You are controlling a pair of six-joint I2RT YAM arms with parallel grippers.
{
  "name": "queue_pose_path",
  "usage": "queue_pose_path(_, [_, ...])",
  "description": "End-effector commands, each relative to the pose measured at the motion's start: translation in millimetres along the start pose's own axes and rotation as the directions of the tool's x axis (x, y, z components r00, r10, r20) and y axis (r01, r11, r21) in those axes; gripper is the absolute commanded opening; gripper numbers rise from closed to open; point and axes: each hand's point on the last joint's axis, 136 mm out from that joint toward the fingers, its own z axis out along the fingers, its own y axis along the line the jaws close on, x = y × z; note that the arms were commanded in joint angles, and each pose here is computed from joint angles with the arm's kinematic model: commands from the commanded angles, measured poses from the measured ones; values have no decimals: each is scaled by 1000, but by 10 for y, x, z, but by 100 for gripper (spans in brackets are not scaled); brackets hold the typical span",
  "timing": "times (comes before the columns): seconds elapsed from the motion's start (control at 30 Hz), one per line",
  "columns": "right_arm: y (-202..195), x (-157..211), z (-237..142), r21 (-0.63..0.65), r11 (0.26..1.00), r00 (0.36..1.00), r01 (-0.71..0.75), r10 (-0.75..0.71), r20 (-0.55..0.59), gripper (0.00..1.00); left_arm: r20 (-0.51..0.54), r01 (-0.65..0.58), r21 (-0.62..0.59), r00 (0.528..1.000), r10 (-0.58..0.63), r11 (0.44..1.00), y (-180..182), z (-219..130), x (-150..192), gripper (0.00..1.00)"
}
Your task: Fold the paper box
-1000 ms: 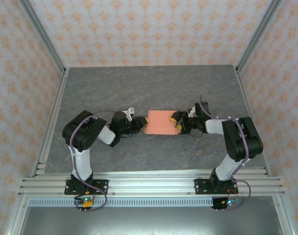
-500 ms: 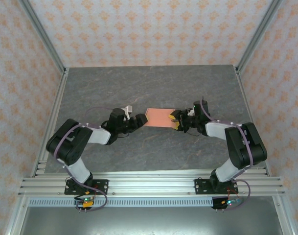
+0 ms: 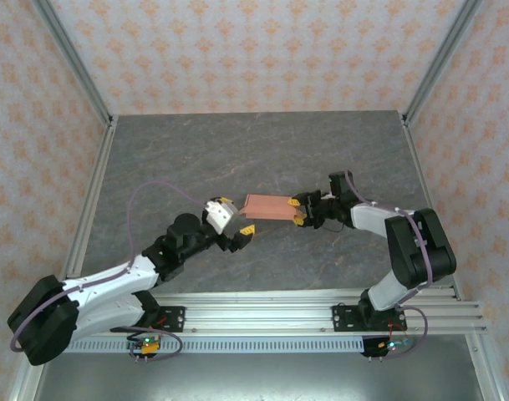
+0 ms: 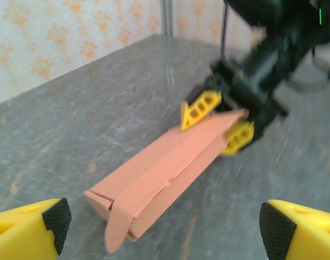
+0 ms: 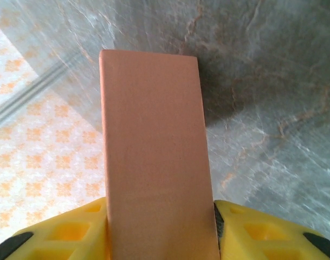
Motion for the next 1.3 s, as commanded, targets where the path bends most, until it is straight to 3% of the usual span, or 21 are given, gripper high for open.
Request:
queue_pose_path(0.0, [-159, 148, -40, 124, 991, 995, -48, 58, -78, 46, -114, -398, 86, 907, 406, 913, -112, 77, 304, 92])
queue_pose_path(0.13, [-241, 252, -42, 203, 979, 984, -29, 63, -164, 45, -199, -511, 84, 833, 517, 855, -13, 214, 438, 92])
queue_pose_path(0.27, [-280, 298, -71, 241, 970, 979, -8, 57, -194, 45, -197, -555, 105, 802, 564, 825, -22, 374, 460, 91])
queue_pose_path(0.47, [-257, 306, -75, 236, 972, 978, -15, 64, -200, 46, -182, -544, 150, 806, 563, 826, -109, 567, 558, 79])
queue_pose_path(0.6, [-249, 313, -78, 232, 973, 978, -17, 65, -200, 47, -185, -521, 175, 816, 548, 835, -149, 631, 584, 59])
queue_pose_path(0.7, [-217, 310, -126, 223, 975, 981, -14, 57, -186, 57, -154, -494, 185, 839, 521, 850, -196, 607, 495, 51])
queue_pose_path(0.87, [-105, 231, -346, 176, 984, 997, 26, -11, -81, 68, -106, -377, 239, 906, 410, 895, -318, 525, 317, 49])
queue_pose_path(1.1, [-108, 92, -680, 147, 977, 979, 156, -173, 112, 73, -136, -271, 364, 931, 339, 891, -511, 498, 385, 48])
queue_pose_path(1.2, [-78, 11, -851, 206, 932, 921, 299, -338, 196, 73, -192, -197, 387, 938, 288, 901, -491, 527, 454, 48])
queue_pose_path(1.27, [-85, -70, -1044, 315, 866, 844, 388, -471, 256, 73, -225, -149, 389, 941, 251, 909, -484, 548, 495, 48])
